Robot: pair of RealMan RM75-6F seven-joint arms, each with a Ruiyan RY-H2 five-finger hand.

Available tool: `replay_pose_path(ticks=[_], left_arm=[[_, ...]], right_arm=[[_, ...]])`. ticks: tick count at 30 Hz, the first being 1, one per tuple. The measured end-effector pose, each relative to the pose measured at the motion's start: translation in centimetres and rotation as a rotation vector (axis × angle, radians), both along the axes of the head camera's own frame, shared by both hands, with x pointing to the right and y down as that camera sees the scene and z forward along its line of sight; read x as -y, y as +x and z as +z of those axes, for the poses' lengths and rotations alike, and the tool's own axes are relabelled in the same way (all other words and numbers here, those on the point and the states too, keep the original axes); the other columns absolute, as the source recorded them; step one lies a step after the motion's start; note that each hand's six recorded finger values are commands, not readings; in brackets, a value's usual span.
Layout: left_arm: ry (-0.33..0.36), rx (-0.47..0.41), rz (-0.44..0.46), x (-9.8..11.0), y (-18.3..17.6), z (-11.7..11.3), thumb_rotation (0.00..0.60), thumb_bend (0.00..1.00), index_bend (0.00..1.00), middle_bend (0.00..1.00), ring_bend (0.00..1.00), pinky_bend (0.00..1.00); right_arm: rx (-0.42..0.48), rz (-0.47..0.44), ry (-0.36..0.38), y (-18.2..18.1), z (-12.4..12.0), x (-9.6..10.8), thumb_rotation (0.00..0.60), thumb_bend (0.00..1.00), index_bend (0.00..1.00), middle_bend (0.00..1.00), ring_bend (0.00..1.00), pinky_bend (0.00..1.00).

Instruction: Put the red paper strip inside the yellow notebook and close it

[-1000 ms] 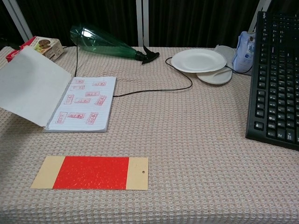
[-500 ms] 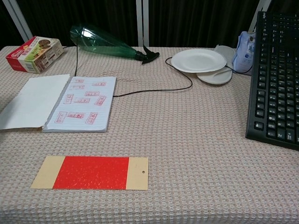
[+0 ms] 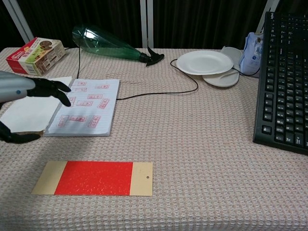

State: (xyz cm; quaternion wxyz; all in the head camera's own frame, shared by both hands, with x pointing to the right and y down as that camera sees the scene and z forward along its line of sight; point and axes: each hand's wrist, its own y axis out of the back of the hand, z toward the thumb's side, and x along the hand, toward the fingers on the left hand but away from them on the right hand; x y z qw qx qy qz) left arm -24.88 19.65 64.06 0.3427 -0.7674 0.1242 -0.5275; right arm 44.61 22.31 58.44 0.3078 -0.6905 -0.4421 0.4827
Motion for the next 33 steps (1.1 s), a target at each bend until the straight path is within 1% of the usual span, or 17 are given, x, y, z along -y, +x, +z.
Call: replay_pose_path(ticks=[1, 4, 6, 10, 12, 14, 17, 19, 21, 23, 25, 26, 28, 33], left_arm=[[-0.013, -0.011, 0.013, -0.5, 0.6, 0.0, 0.383, 0.28, 0.18, 0.04, 0.02, 0.09], [-0.039, -0.041, 0.050, -1.8, 2.1, 0.2, 0.340, 0.28, 0.16, 0.03, 0.02, 0.09], [-0.040, -0.050, 0.072, -2.4, 2.8, 0.3, 0.322, 0.28, 0.16, 0.03, 0.02, 0.09], [-0.022, -0.045, 0.093, -3.3, 3.5, 0.6, 0.321, 0.28, 0.15, 0.02, 0.02, 0.09], [-0.014, -0.038, 0.095, -3.8, 3.7, 0.7, 0.336, 0.28, 0.14, 0.01, 0.02, 0.09], [-0.012, -0.033, 0.091, -4.4, 3.8, 0.8, 0.369, 0.27, 0.14, 0.01, 0.02, 0.09], [-0.025, -0.028, 0.088, -5.4, 3.9, 1.0, 0.393, 0.26, 0.14, 0.01, 0.02, 0.09], [-0.034, -0.032, 0.080, -5.9, 4.1, 1.2, 0.423, 0.26, 0.14, 0.01, 0.02, 0.09], [-0.042, -0.036, 0.068, -6.4, 4.2, 1.5, 0.468, 0.26, 0.14, 0.01, 0.02, 0.09], [-0.043, -0.037, 0.053, -6.7, 4.3, 1.8, 0.498, 0.26, 0.14, 0.01, 0.02, 0.09], [-0.041, -0.037, 0.038, -7.0, 4.4, 2.2, 0.553, 0.26, 0.15, 0.01, 0.02, 0.09], [-0.038, -0.035, 0.028, -7.1, 4.4, 2.4, 0.567, 0.26, 0.15, 0.01, 0.02, 0.09], [-0.034, -0.028, 0.018, -7.2, 4.3, 2.7, 0.579, 0.26, 0.15, 0.01, 0.02, 0.09], [-0.051, -0.018, 0.005, -7.8, 4.3, 3.0, 0.571, 0.26, 0.15, 0.01, 0.01, 0.09]], right_arm=[[0.000, -0.002, -0.001, -0.1, 0.0, 0.1, 0.600, 0.12, 0.41, 0.25, 0.19, 0.27], [0.000, -0.003, -0.004, -0.1, 0.1, 0.1, 0.600, 0.12, 0.41, 0.25, 0.19, 0.27], [-0.001, -0.004, -0.007, -0.1, 0.2, 0.2, 0.600, 0.12, 0.41, 0.25, 0.19, 0.27], [-0.002, -0.004, -0.008, -0.1, 0.2, 0.3, 0.600, 0.12, 0.41, 0.25, 0.19, 0.27], [-0.003, -0.004, -0.007, -0.1, 0.2, 0.3, 0.600, 0.12, 0.41, 0.25, 0.19, 0.27], [-0.003, -0.005, -0.009, -0.1, 0.2, 0.4, 0.600, 0.12, 0.41, 0.25, 0.19, 0.27], [-0.003, -0.011, -0.012, -0.2, 0.3, 0.4, 0.600, 0.12, 0.41, 0.25, 0.19, 0.27], [-0.001, -0.016, -0.013, -0.4, 0.3, 0.4, 0.600, 0.12, 0.41, 0.25, 0.19, 0.27], [0.003, -0.020, -0.016, -0.5, 0.3, 0.4, 0.600, 0.12, 0.41, 0.25, 0.19, 0.27], [0.007, -0.023, -0.017, -0.6, 0.3, 0.5, 0.600, 0.12, 0.41, 0.25, 0.19, 0.27], [0.007, -0.026, -0.016, -0.6, 0.3, 0.5, 0.600, 0.12, 0.41, 0.25, 0.19, 0.27], [0.007, -0.026, -0.017, -0.6, 0.3, 0.5, 0.600, 0.12, 0.41, 0.25, 0.19, 0.27], [0.006, -0.025, -0.018, -0.5, 0.2, 0.4, 0.600, 0.12, 0.41, 0.25, 0.19, 0.27], [0.007, -0.023, -0.016, -0.4, 0.2, 0.4, 0.600, 0.12, 0.41, 0.25, 0.19, 0.27]])
